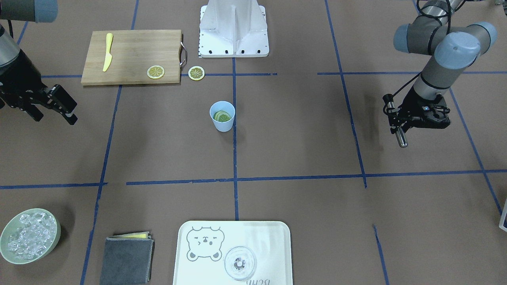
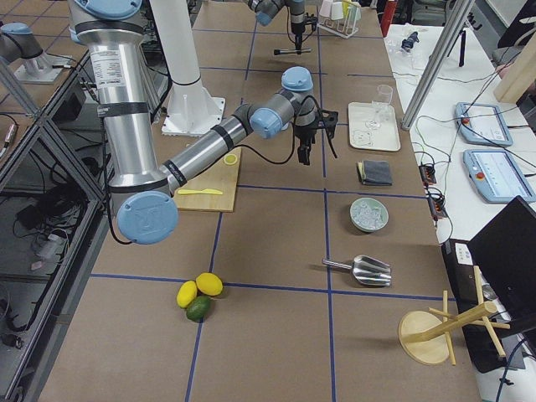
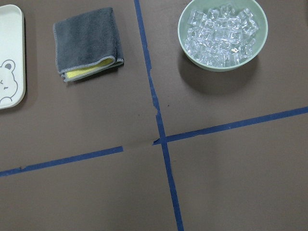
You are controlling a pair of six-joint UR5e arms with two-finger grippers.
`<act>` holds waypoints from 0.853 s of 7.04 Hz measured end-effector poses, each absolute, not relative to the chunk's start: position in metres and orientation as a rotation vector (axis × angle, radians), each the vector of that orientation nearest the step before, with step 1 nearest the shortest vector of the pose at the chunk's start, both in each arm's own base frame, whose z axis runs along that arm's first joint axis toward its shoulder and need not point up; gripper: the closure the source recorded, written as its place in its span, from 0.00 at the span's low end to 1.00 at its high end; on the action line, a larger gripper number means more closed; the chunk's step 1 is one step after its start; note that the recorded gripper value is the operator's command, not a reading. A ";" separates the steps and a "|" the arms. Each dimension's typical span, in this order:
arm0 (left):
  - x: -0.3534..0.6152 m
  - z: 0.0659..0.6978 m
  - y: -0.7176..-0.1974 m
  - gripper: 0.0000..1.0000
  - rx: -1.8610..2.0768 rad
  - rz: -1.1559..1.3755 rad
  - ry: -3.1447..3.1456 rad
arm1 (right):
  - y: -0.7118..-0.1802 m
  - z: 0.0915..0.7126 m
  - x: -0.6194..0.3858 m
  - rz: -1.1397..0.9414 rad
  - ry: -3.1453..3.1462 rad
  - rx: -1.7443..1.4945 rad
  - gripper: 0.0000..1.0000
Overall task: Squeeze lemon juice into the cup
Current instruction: 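Lower the metal rod upright onto the table with the left gripper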
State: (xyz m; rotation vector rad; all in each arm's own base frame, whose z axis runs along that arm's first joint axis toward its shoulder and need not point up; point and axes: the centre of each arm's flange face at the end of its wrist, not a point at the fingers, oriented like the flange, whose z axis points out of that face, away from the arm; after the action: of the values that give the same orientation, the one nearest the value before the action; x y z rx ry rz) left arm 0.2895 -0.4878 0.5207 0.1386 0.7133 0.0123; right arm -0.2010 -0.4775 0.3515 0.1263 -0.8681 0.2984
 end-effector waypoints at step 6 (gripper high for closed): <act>0.303 0.532 -0.527 1.00 0.091 -0.016 0.664 | -0.478 0.353 -0.201 0.300 -0.866 0.123 0.00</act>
State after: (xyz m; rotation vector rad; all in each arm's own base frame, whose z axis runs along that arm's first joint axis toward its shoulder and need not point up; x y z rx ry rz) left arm 0.3031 -0.5267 0.5321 0.0909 0.6637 -0.0163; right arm -0.2012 -0.4778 0.3528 0.1230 -0.8660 0.2999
